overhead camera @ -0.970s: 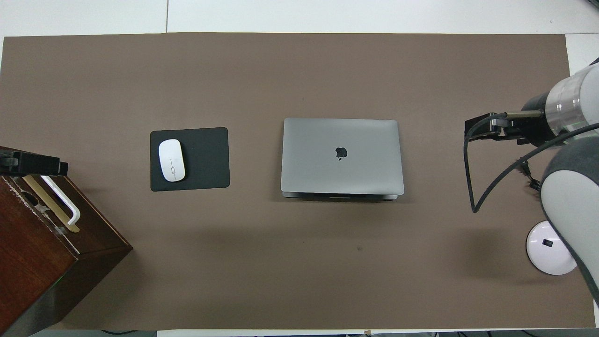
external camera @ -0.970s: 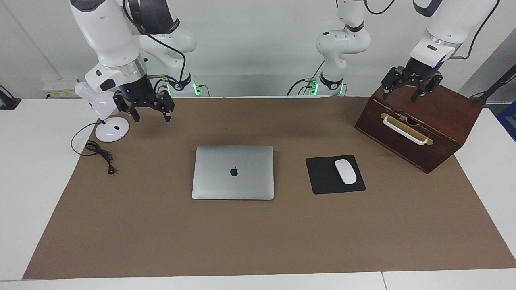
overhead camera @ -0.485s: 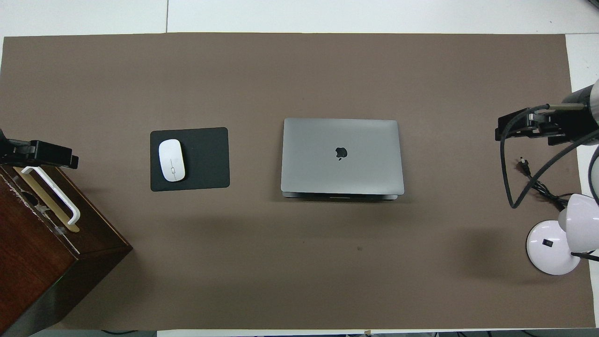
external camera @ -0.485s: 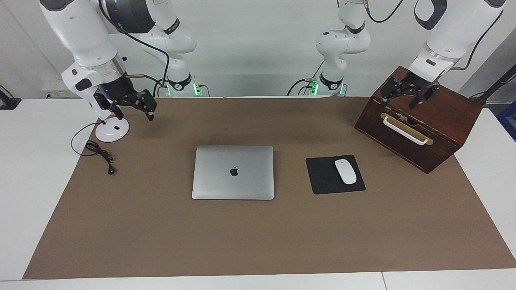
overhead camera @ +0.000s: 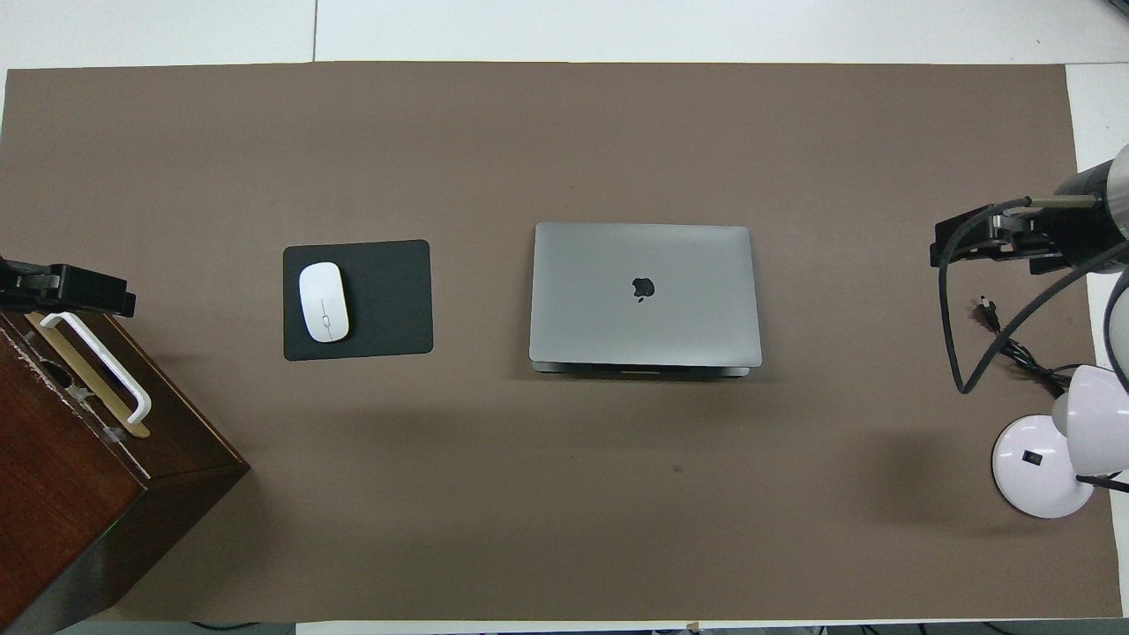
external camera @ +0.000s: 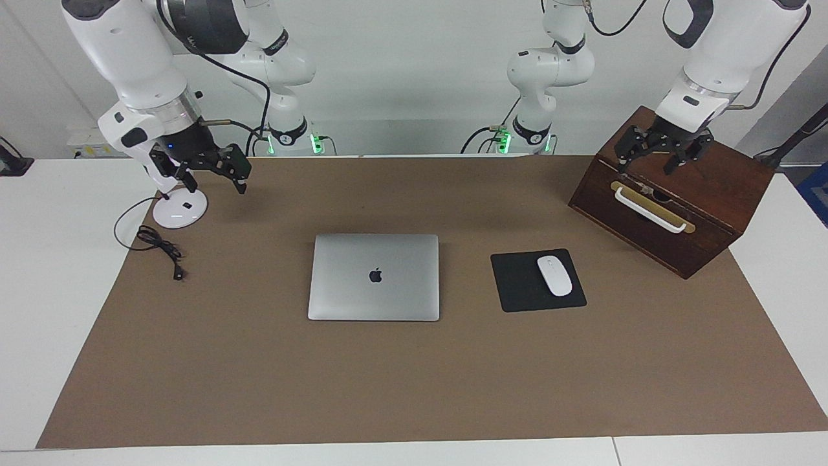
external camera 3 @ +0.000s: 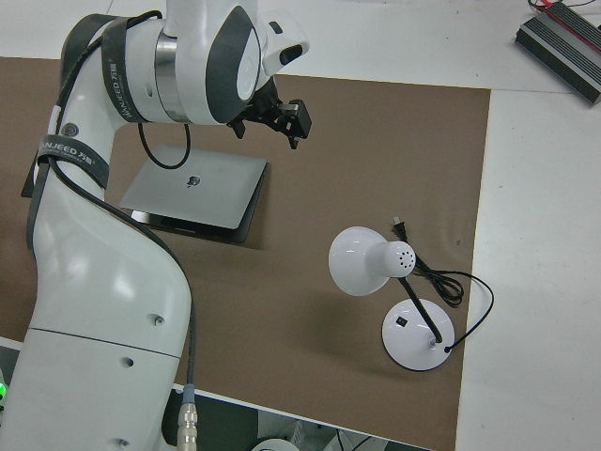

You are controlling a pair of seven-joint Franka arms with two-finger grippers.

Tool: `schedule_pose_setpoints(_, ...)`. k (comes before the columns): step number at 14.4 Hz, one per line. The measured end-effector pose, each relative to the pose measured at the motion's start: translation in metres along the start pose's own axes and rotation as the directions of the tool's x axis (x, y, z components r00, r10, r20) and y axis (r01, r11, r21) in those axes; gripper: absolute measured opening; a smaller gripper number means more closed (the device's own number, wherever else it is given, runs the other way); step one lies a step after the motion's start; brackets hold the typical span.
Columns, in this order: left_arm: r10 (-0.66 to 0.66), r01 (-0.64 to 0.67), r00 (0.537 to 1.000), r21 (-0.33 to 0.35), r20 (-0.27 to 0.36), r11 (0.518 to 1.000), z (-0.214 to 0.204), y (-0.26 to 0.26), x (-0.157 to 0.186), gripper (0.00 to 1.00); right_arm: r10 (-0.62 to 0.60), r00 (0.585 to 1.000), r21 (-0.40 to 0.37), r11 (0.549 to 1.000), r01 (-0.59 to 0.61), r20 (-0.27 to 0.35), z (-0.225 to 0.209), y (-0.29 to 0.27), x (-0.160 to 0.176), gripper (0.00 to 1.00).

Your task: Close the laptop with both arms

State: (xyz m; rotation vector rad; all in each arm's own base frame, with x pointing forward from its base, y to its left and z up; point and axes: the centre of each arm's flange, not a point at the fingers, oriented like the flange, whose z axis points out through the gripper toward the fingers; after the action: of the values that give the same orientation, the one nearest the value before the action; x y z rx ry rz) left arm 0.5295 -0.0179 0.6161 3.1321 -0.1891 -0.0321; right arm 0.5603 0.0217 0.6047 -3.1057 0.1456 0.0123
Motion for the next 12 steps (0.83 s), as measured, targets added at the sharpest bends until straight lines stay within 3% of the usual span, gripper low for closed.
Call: schedule_pose_setpoints(12, 0.0, 0.0, 1.0, 0.0, 0.001, 1.0, 0.0003, 0.0001, 0.0002, 1.0, -0.02, 1.0, 0.0, 1.0, 0.02, -0.001, -0.0005, -0.0113, -0.0013, 1.0)
